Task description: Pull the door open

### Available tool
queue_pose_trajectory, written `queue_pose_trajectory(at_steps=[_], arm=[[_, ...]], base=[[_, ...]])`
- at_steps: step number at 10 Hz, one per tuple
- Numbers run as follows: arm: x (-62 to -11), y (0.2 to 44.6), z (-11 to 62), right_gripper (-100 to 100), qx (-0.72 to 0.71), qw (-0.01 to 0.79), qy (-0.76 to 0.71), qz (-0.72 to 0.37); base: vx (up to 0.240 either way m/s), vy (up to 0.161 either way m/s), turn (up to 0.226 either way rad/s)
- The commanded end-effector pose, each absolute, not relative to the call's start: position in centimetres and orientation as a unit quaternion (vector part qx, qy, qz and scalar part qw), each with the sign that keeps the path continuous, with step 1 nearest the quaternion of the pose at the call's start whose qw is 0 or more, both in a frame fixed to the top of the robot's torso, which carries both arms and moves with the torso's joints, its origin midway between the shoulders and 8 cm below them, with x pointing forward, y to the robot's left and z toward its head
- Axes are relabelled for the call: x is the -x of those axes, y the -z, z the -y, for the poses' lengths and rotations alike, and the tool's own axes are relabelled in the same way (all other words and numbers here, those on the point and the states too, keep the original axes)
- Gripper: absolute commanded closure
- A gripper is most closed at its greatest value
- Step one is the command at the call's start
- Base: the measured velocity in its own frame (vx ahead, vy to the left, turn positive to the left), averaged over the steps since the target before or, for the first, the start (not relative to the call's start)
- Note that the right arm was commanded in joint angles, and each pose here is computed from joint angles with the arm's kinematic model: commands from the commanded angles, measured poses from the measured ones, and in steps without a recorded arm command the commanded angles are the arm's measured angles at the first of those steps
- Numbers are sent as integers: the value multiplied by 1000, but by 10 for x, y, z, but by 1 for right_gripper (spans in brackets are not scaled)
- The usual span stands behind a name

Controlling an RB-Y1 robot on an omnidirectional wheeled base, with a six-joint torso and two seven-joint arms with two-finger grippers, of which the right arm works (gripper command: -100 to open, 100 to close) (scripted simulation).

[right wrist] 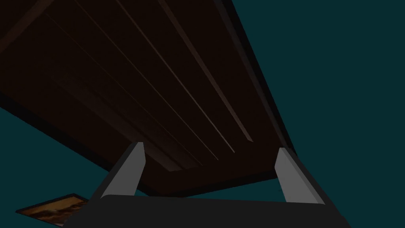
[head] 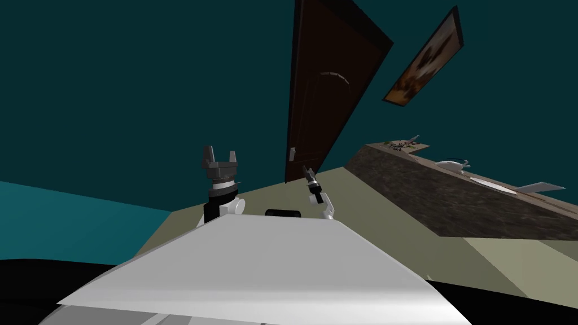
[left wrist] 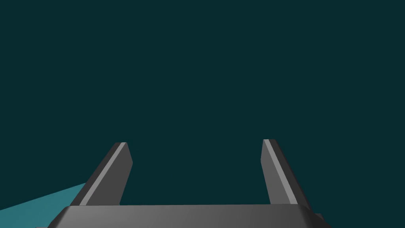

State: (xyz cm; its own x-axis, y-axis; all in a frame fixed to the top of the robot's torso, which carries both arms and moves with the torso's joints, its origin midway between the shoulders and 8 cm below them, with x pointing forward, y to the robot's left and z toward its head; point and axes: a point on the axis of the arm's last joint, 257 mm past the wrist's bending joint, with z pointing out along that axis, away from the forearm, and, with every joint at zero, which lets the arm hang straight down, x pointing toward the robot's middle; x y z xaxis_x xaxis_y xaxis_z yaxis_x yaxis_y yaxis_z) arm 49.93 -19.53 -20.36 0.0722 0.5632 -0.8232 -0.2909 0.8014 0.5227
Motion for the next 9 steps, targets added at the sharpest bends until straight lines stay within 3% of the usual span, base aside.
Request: queue_pose_trajectory(at_steps=[1,9], arm=[[-505,214,188,-100,-84,723,-275,-628],[-523,248,164,-100,0,717,-217,-663]], base=[[141,-20,-15],[112,-7,-9]])
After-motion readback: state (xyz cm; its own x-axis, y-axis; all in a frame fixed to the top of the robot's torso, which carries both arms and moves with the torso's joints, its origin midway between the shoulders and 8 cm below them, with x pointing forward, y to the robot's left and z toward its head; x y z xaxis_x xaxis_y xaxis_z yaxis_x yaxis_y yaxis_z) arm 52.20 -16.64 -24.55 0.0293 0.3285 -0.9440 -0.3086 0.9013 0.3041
